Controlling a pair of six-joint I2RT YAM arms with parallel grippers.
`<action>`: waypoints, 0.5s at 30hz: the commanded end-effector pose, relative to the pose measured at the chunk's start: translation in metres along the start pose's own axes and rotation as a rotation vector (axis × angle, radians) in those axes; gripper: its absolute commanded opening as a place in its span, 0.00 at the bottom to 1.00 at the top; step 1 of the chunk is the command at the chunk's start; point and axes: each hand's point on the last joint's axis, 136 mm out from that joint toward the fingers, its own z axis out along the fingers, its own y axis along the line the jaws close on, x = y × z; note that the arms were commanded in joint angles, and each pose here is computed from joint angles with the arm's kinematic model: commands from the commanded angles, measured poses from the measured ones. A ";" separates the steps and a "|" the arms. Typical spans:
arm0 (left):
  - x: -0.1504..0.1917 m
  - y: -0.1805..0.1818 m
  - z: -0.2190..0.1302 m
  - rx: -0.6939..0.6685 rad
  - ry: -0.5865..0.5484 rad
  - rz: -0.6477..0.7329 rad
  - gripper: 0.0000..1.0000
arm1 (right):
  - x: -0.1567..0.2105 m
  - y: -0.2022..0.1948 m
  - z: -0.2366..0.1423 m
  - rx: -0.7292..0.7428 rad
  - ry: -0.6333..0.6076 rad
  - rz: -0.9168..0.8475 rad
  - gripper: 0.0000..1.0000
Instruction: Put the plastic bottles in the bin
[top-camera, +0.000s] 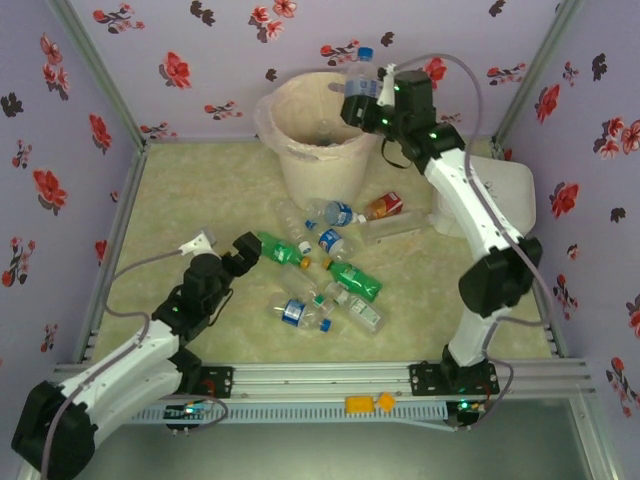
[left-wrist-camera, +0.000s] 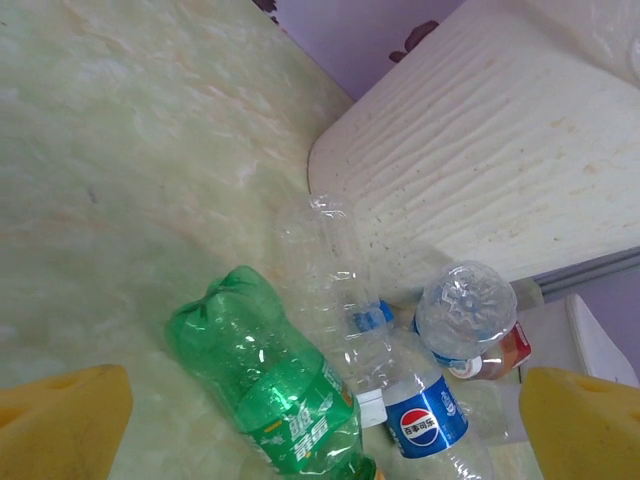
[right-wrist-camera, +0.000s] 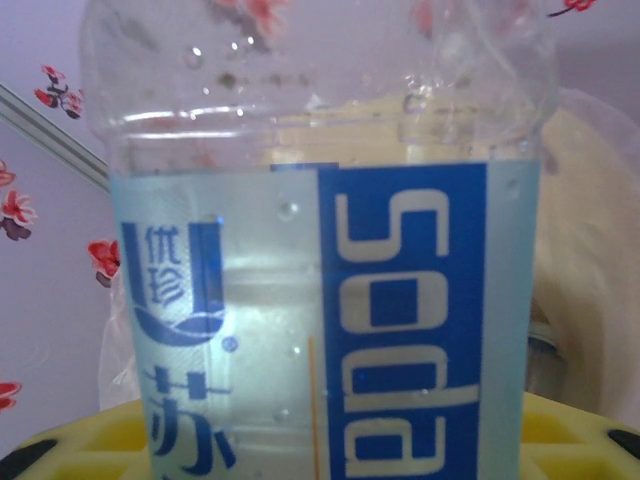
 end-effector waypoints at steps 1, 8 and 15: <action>-0.001 0.029 -0.013 -0.115 -0.003 0.060 1.00 | 0.007 0.012 0.022 -0.012 0.049 -0.034 0.45; -0.006 0.040 -0.025 -0.127 -0.040 0.037 1.00 | 0.016 0.014 0.052 0.025 0.088 -0.057 0.66; -0.011 0.023 -0.019 -0.120 -0.015 0.078 1.00 | -0.021 0.036 0.029 0.007 0.011 -0.102 1.00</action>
